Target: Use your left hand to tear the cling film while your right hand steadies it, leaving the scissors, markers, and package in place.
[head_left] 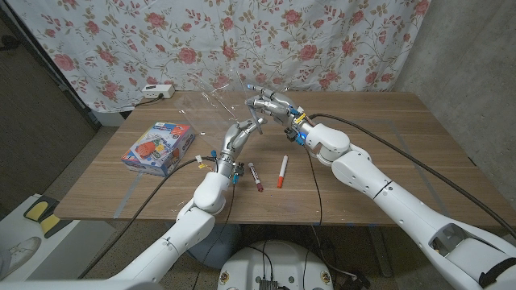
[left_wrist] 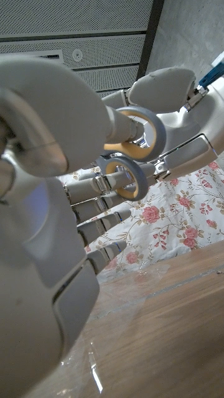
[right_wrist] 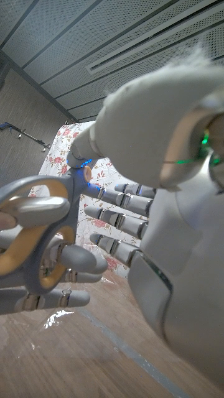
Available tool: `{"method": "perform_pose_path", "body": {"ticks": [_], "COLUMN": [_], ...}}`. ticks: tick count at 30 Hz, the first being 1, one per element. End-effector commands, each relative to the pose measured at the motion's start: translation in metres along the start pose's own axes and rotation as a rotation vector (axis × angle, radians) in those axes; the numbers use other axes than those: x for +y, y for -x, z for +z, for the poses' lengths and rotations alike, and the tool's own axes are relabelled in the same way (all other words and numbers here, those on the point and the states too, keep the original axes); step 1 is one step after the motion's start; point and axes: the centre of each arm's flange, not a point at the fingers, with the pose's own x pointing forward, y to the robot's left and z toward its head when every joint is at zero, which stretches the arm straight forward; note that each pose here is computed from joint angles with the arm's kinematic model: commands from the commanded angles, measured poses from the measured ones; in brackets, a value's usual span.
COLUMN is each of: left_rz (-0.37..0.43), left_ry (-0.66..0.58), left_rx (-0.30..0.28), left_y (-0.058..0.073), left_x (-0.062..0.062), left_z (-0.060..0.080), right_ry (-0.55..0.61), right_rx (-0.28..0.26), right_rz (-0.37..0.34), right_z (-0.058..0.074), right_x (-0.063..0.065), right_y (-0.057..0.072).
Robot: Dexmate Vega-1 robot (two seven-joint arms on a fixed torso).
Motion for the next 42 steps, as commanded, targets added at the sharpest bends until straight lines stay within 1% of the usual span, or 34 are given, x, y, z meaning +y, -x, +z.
{"method": "perform_pose_path", "body": {"ticks": [1,13,26,42], "left_rz": [0.049,0.098,0.102,0.097], "left_ry": [0.009,0.022,0.043,0.076], "left_rx": [-0.006,0.000,-0.002,0.008], "left_y": [0.0015,0.0045,0.0033,0.0007], "left_x": [-0.0003,-0.0014,-0.0006,0.0002], "left_z": [0.0003,-0.0003,0.0003,-0.0044], "right_ry": [-0.006,-0.009,-0.011,-0.038], "right_rx": [-0.001,0.005,0.012,0.023], "right_rz": [-0.001,-0.004,-0.009,0.001], "right_z": [0.0003,-0.0008,-0.0010,-0.0061], "right_x": [-0.0002,-0.0001,0.0001,-0.0040], "right_y": [0.0010,0.0027,0.0039,0.0032]}}
